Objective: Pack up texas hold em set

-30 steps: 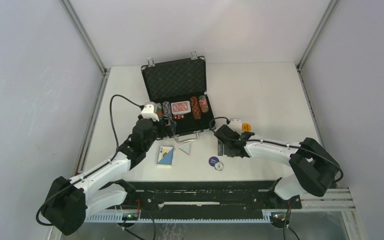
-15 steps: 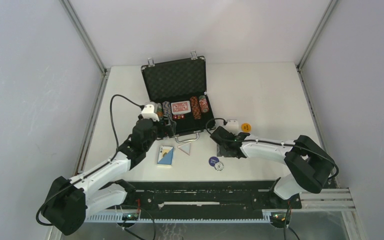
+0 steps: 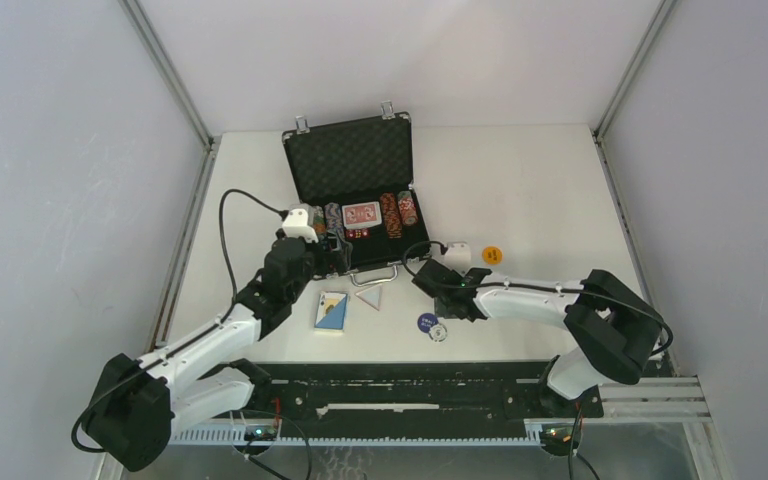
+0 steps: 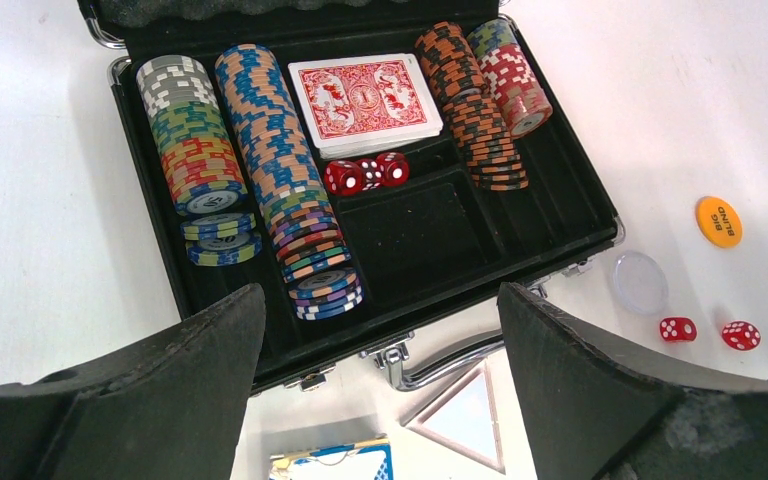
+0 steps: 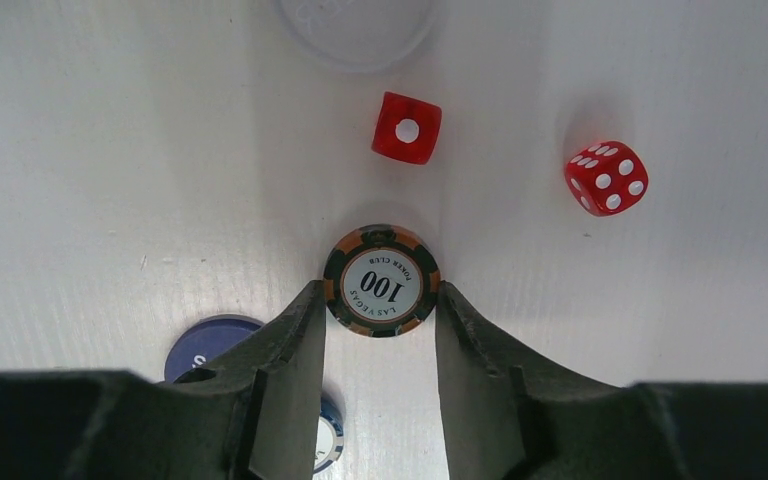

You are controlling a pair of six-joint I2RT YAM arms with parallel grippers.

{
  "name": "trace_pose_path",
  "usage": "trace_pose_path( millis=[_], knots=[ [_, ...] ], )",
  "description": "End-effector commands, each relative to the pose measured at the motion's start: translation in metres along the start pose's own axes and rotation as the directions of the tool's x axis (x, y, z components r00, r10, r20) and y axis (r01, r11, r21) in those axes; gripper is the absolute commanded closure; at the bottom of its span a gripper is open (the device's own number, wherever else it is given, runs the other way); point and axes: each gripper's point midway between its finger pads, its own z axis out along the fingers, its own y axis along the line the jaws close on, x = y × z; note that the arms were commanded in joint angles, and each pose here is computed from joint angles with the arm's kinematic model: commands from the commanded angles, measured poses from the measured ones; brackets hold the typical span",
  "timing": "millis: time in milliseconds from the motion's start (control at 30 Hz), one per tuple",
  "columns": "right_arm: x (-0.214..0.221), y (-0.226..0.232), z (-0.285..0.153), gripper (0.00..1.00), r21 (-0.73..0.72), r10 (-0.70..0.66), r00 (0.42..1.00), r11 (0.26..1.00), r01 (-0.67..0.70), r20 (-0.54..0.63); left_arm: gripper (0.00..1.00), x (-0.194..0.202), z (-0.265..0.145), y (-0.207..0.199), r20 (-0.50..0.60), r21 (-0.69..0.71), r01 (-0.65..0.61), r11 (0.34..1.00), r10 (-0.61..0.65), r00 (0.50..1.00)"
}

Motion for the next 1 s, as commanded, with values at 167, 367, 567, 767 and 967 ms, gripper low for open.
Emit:
trace_pose_path(
  millis=[167,367,567,767,967],
  knots=[
    [-0.006,-0.005,-0.013,0.59,0.022,-0.029,0.998,0.999,0.028,0.049,0.18,-0.022,0.000,-0.011,0.050,0.025,0.006,1.000,-0.008,0.999],
    [-0.023,-0.004,-0.033,0.59,-0.004,-0.053,0.988,0.999,0.054,0.145,0.00,-0.013,0.009,-0.025,-0.060,0.055,0.024,0.998,-0.021,0.998],
    [-0.028,0.002,-0.044,0.59,-0.028,-0.134,0.966,0.989,0.143,0.220,0.06,-0.010,0.007,-0.069,-0.153,0.260,0.070,0.963,-0.031,0.988],
    [-0.030,0.019,-0.057,0.60,-0.108,-0.182,0.932,0.968,0.225,0.314,0.15,0.001,-0.011,-0.128,-0.343,0.503,0.220,0.836,-0.041,0.939],
    [-0.038,0.040,-0.084,0.64,-0.262,-0.171,0.889,0.917,0.302,0.426,0.27,0.000,-0.022,-0.150,-0.367,0.613,0.261,0.745,-0.024,0.930]
  ],
)
